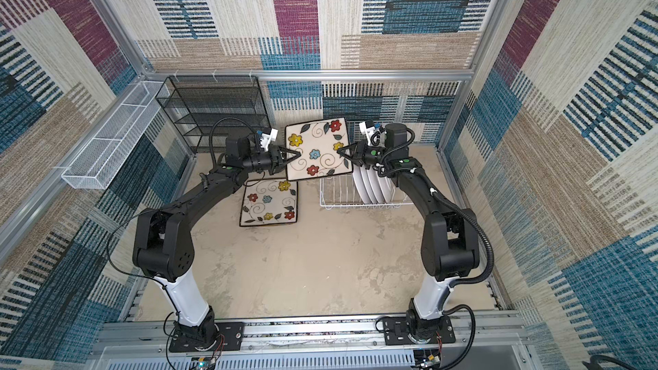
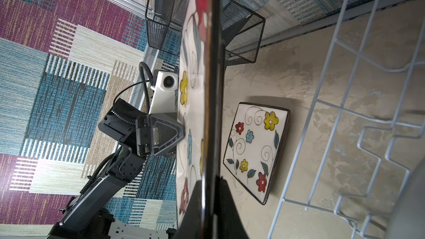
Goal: Unload the plates from the dish rack
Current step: Pick up a plate from the dish rack.
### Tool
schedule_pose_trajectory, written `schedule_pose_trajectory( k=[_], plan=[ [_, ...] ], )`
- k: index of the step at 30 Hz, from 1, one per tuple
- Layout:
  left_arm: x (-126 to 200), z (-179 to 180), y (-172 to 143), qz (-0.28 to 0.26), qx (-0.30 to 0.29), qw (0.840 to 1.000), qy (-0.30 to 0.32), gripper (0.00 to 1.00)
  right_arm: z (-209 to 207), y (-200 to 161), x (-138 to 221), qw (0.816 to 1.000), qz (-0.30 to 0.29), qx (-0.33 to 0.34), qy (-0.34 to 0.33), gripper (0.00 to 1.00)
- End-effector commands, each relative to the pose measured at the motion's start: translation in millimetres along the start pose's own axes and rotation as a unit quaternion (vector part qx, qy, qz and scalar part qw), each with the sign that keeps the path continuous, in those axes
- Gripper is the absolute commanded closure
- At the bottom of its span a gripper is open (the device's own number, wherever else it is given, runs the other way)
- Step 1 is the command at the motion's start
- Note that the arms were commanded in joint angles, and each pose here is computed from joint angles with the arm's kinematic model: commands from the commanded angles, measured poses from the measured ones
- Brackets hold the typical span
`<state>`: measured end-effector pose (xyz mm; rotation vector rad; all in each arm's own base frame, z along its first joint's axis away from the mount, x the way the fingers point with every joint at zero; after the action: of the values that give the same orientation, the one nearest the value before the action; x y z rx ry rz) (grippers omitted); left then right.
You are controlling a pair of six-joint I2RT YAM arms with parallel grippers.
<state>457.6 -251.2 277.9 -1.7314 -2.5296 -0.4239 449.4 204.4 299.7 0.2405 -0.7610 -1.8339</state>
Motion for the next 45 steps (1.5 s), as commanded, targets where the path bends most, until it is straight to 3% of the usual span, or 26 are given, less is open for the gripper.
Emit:
schedule_pose_trajectory(
  k=[1, 9, 15, 25, 32, 45],
  plan=[
    [2.8, -5.1, -3.6, 0.009, -0.013, 1.000, 0.003, 0.75, 26.2, 10.4, 1.4, 0.998, -0.006, 0.050, 0.048, 0.97],
    [3.6, -8.6, -4.4, 0.013, -0.015, 1.000, -0.001, 0.84, 25.0, 9.6, 0.4, 0.998, -0.003, 0.047, 0.050, 0.91],
    [3.7, -11.1, -6.0, 0.018, -0.013, 1.000, -0.006, 1.00, 23.8, 9.0, -0.1, 0.998, -0.001, 0.044, 0.050, 0.83],
    [9.6, -27.2, -7.4, 0.022, -0.021, 0.999, -0.026, 1.00, 24.5, 13.8, 1.8, 0.998, -0.011, 0.051, 0.038, 0.68],
    [22.4, -52.2, -7.4, 0.015, -0.047, 0.997, -0.054, 1.00, 25.1, 20.5, 6.3, 0.997, -0.029, 0.065, 0.012, 0.46],
    [54.8, -77.7, -14.0, 0.006, -0.106, 0.994, -0.017, 1.00, 30.8, 36.8, 27.6, 0.985, -0.085, 0.131, -0.069, 0.19]
  ],
)
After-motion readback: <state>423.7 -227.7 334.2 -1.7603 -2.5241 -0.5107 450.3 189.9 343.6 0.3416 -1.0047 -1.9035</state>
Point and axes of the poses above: each gripper's point midway between its finger pads, its own x axis back along the fingers, its own z axis along the line the jaws close on, y = z × x, the point moved 1 cm from there along x, back along the fingers, and after that the axes turned 11 degrees about x, right-handed, at the moved point
